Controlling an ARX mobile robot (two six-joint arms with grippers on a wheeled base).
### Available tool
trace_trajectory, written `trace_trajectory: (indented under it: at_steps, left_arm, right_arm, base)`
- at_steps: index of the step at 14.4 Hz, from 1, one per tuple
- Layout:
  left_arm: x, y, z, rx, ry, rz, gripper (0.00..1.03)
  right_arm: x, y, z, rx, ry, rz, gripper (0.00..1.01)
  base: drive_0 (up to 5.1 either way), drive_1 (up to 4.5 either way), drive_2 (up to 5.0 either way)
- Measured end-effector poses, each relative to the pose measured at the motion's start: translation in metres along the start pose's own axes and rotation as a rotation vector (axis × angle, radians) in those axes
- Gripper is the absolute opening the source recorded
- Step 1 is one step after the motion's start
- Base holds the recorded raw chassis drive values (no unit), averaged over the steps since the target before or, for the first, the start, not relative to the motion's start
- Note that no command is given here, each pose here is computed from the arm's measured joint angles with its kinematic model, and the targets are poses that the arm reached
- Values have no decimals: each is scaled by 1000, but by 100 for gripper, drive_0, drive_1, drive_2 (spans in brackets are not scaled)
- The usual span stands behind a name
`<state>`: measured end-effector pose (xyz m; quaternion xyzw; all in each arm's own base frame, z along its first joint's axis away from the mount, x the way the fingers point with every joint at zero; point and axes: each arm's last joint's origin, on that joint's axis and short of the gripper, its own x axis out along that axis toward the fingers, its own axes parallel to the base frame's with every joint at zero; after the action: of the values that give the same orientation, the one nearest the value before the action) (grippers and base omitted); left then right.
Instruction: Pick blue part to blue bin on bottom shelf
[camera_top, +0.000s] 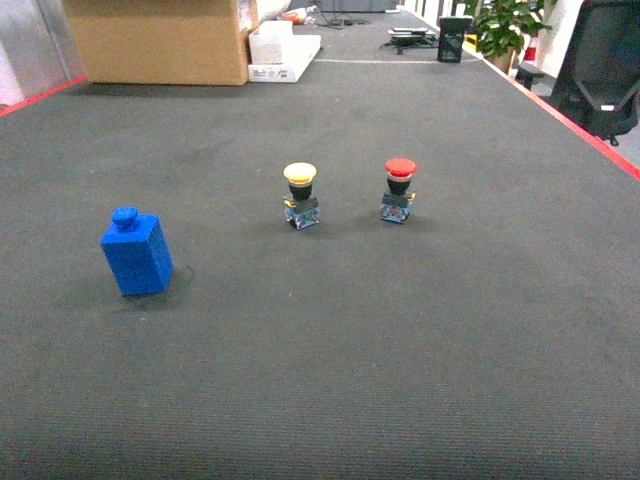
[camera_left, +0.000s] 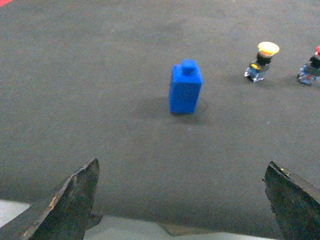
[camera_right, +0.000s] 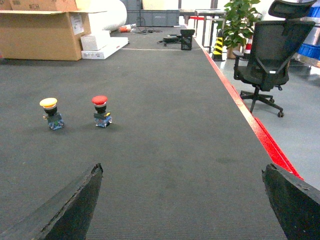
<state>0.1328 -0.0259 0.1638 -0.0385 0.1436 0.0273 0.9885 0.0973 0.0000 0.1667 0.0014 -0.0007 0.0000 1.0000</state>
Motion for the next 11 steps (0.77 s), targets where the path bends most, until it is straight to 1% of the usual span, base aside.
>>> trace_trajectory:
  at_steps: [4,5,6,7,8,9,10,11]
  left_arm:
    - [16,-12,10,6,-14,-37,98]
    - [28,-18,16,7,-26,-54,98]
    - [49,-25,23,5,-37,-59,98]
    - [85,-32,23,6,-14,-51,98]
    - [141,-34,8,28,77,9,98]
    - [186,-27,-8,55,155,79,98]
    - [208,-29,-7,54,156,84,98]
    - [214,-30,-7,55,163,81,98]
  right_arm:
    - [0,0,0,0,0,0,98]
    - [0,0,0,0,0,0,98]
    - [0,0,0,0,0,0,98]
    - [0,0,0,0,0,0,98]
    - [0,0,0,0,0,0,98]
    - [0,0,0,0,0,0,98]
    - [0,0,0,0,0,0,98]
    - [0,0,0,0,0,0,98]
  base:
    - [0,0,0]
    - [0,0,0]
    - [0,0,0]
    - [0,0,0]
    - [0,0,0]
    - [0,0,0]
    - [0,0,0]
    - [0,0,0]
